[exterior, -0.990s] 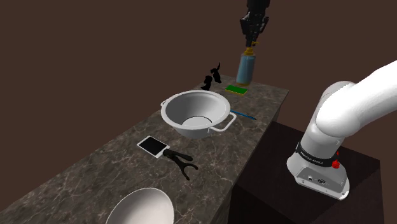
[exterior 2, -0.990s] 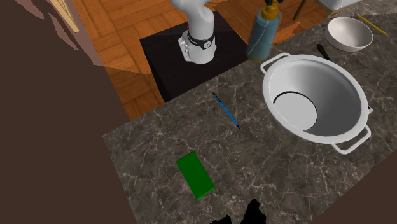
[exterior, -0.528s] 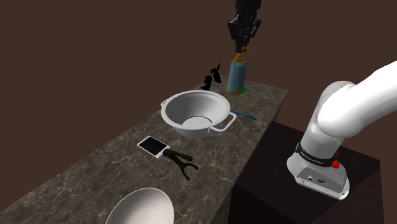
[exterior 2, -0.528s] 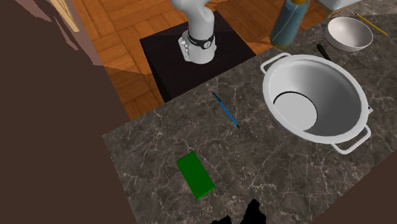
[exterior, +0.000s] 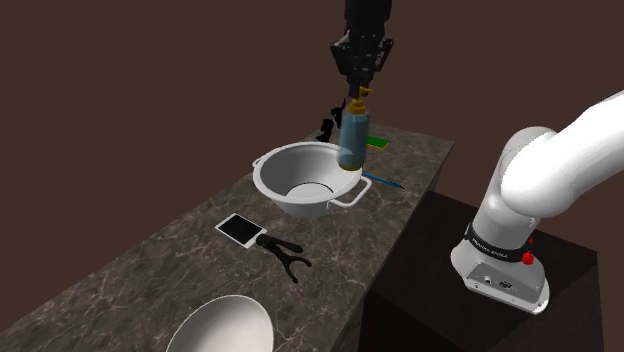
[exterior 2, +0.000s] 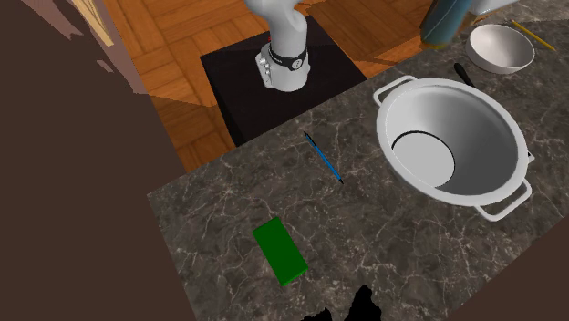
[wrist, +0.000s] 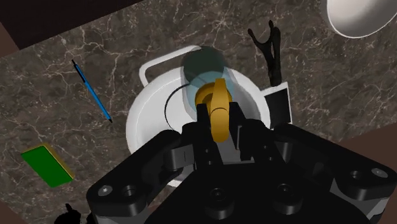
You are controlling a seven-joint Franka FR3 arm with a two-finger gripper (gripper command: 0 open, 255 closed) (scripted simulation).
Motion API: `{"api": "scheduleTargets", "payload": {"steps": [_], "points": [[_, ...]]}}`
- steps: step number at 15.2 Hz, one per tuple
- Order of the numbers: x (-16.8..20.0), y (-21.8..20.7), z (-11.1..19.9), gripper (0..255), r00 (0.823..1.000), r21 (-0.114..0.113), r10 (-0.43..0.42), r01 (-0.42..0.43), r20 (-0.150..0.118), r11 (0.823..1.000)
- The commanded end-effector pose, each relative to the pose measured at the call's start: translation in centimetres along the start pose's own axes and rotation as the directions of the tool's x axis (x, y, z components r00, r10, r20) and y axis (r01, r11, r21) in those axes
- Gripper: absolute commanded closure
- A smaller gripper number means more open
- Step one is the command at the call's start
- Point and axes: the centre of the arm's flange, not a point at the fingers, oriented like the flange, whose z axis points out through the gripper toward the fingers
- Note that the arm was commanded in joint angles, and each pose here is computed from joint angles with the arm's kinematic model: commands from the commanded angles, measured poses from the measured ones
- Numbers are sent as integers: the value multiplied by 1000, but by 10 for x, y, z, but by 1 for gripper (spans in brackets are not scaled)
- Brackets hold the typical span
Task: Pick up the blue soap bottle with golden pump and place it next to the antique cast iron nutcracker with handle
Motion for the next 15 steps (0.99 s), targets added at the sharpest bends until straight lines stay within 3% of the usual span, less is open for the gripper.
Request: {"api": "scheduleTargets", "payload": {"steps": [1, 12, 15], "points": [[-10, -24, 1, 255, 1000, 1, 1, -1, 0, 1000], [-62, -160, 8, 255, 1000, 1, 1, -1, 0, 1000], [-62, -159, 24, 255, 1000, 1, 1, -1, 0, 1000]]}}
